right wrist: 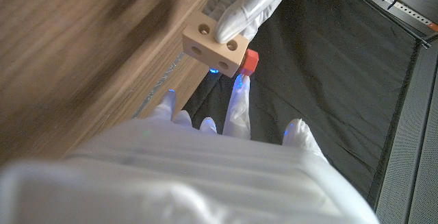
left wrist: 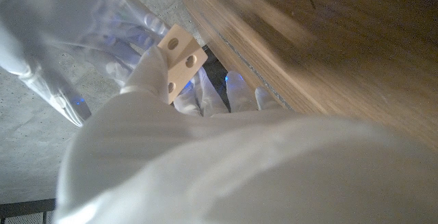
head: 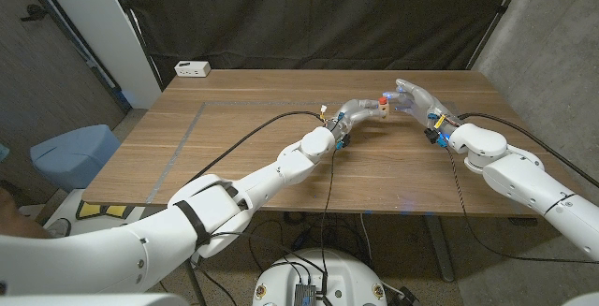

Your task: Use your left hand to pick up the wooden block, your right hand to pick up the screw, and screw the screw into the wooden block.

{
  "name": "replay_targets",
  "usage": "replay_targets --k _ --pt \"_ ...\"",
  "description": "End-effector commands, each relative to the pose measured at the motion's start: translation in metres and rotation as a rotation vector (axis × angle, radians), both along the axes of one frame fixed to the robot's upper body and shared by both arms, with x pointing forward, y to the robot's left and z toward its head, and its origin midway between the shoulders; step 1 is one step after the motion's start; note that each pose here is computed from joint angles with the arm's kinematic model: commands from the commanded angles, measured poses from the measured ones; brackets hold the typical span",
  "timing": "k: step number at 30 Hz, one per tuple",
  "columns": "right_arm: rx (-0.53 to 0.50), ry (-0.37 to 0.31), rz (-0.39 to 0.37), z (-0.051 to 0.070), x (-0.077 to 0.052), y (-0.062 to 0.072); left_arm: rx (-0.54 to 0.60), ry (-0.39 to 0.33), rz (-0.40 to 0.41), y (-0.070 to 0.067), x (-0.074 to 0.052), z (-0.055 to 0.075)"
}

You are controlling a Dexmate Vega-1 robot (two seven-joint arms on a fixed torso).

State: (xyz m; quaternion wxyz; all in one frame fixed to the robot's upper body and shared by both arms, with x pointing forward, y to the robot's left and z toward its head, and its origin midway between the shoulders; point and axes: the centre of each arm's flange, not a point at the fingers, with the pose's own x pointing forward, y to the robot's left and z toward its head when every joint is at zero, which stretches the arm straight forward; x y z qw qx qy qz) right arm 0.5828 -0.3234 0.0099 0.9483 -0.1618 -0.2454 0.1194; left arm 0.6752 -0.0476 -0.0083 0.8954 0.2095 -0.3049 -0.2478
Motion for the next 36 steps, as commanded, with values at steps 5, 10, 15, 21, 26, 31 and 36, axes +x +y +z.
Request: replay_targets --k 5,10,15,21,26,31,36 --pt "0.001 0.002 0.0 -0.0008 -0.0018 -0.001 0.002 -0.001 -0.001 -0.0009 -0.0001 0.0004" --pt "0.0 0.003 -0.002 -0.0012 -0.0023 -0.0012 0.001 -0.002 0.0 -0.0009 -0.0002 0.0008" --pt "0.007 0.006 -0.001 -0.0018 -0.002 -0.0013 0.002 0.0 0.001 -0.0005 -0.0002 0.0008" --pt "0.003 0.01 -0.006 -0.0026 -0.002 -0.0017 0.0 0.005 0.002 -0.0005 0.0004 -0.0002" --pt "0.009 0.016 -0.012 -0.0032 -0.0027 -0.0029 0.001 0.007 0.002 -0.0005 0.0009 -0.0007" --pt "0.014 0.015 -0.018 -0.0038 -0.0036 -0.0038 0.001 0.007 0.001 -0.0007 0.0015 -0.0003" --pt "0.019 0.015 -0.025 -0.0043 -0.0048 -0.0042 0.0 0.009 0.0 -0.0008 0.002 -0.0002"
